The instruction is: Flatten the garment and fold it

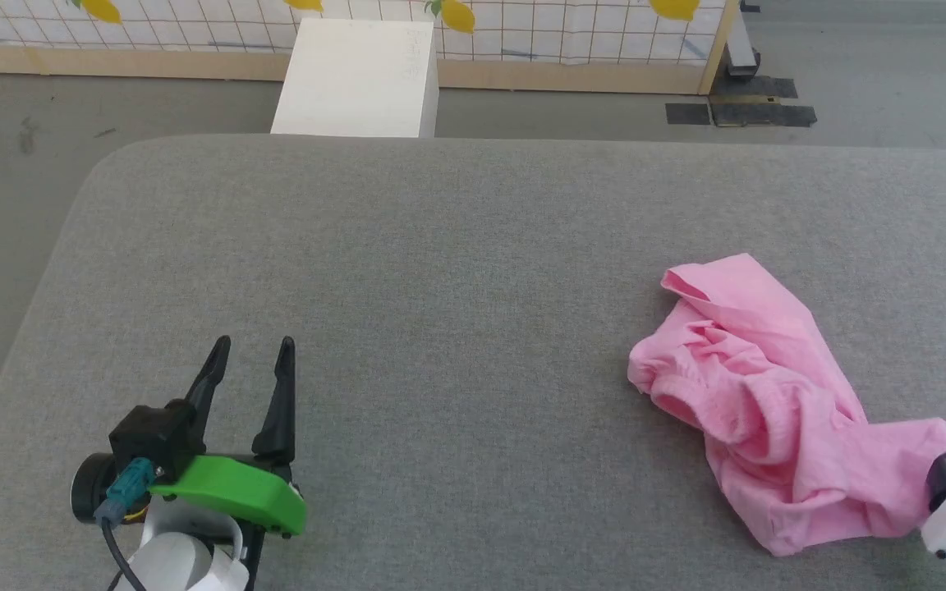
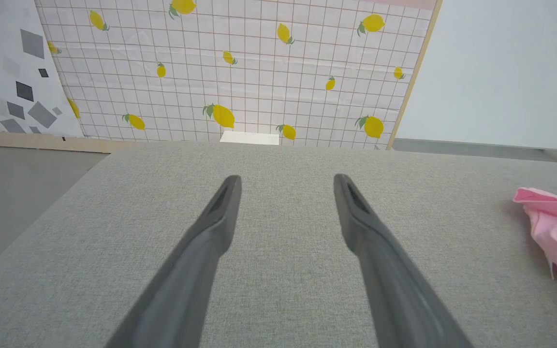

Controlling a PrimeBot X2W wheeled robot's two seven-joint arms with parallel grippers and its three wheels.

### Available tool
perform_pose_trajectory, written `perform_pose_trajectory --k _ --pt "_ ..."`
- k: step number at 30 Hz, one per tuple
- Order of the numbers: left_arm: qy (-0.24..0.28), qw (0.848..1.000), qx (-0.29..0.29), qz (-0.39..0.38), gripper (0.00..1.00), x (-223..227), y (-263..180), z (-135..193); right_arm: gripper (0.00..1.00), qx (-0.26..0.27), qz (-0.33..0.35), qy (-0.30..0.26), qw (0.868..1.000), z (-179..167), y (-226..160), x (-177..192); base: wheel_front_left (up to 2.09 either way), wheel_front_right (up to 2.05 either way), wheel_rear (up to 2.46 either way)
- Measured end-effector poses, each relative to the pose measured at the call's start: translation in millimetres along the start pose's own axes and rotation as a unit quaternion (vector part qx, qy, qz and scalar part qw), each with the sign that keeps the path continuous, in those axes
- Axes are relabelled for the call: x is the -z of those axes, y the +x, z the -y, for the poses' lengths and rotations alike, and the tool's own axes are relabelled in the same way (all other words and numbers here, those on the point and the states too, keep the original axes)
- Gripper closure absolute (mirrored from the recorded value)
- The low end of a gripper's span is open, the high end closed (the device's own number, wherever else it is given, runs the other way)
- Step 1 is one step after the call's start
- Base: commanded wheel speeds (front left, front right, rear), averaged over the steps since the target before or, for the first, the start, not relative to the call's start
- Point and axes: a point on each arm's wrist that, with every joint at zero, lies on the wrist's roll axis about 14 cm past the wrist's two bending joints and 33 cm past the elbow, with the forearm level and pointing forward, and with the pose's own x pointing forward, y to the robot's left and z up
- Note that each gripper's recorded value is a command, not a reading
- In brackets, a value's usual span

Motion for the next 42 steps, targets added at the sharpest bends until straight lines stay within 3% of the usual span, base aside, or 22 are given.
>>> perform_pose_trajectory --k 6,10,13,17,23,28,29,31,34,37,42 --pt "-0.002 1.0 -0.003 -0.002 0.0 0 -5 0 0.0 -0.018 0.091 -0.017 0.996 -16 -11 -46 0.0 0.0 0.0" --pt "-0.002 1.0 -0.003 0.0 0.0 -2 -8 1 0.0 -0.081 0.107 -0.057 0.989 -64 -24 -67 0.0 0.0 0.0" --pt "-0.001 1.0 -0.001 0.002 0.0 -4 -9 4 0.0 -0.143 0.078 -0.107 0.981 -109 -36 -65 0.0 0.0 0.0" --pt "-0.002 1.0 0.003 0.002 0.0 -6 -10 7 0.0 -0.198 0.013 -0.183 0.963 -143 -50 -48 0.0 0.0 0.0" --pt "-0.002 1.0 -0.001 0.001 0.0 -5 -13 5 0.0 -0.237 -0.079 -0.272 0.93 -165 -56 -20 0.0 0.0 0.0" --pt "-0.003 1.0 -0.008 -0.008 0.0 1 -14 1 0.0 -0.226 -0.157 -0.317 0.908 -155 -47 9 0.0 0.0 0.0" --pt "-0.003 1.0 -0.009 -0.01 0.0 2 -15 0 0.18 -0.222 -0.169 -0.323 0.904 -153 -45 14 0.0 0.0 0.0" --pt "-0.002 1.0 -0.012 -0.013 0.0 4 -15 -2 1.0 -0.222 -0.19 -0.328 0.898 -151 -43 22 0.0 0.0 0.0" --pt "-0.001 1.0 -0.016 -0.017 0.0 6 -16 -5 1.0 -0.236 -0.19 -0.328 0.895 -160 -41 24 0.0 0.0 0.0" --pt "-0.001 1.0 -0.017 -0.017 0.0 6 -16 -5 1.0 -0.271 -0.134 -0.328 0.895 -188 -43 5 0.0 0.0 0.0" --pt "-0.002 1.0 -0.012 -0.013 0.0 4 -15 -2 1.0 -0.342 -0.044 -0.325 0.881 -245 -60 -20 0.0 0.0 0.0"
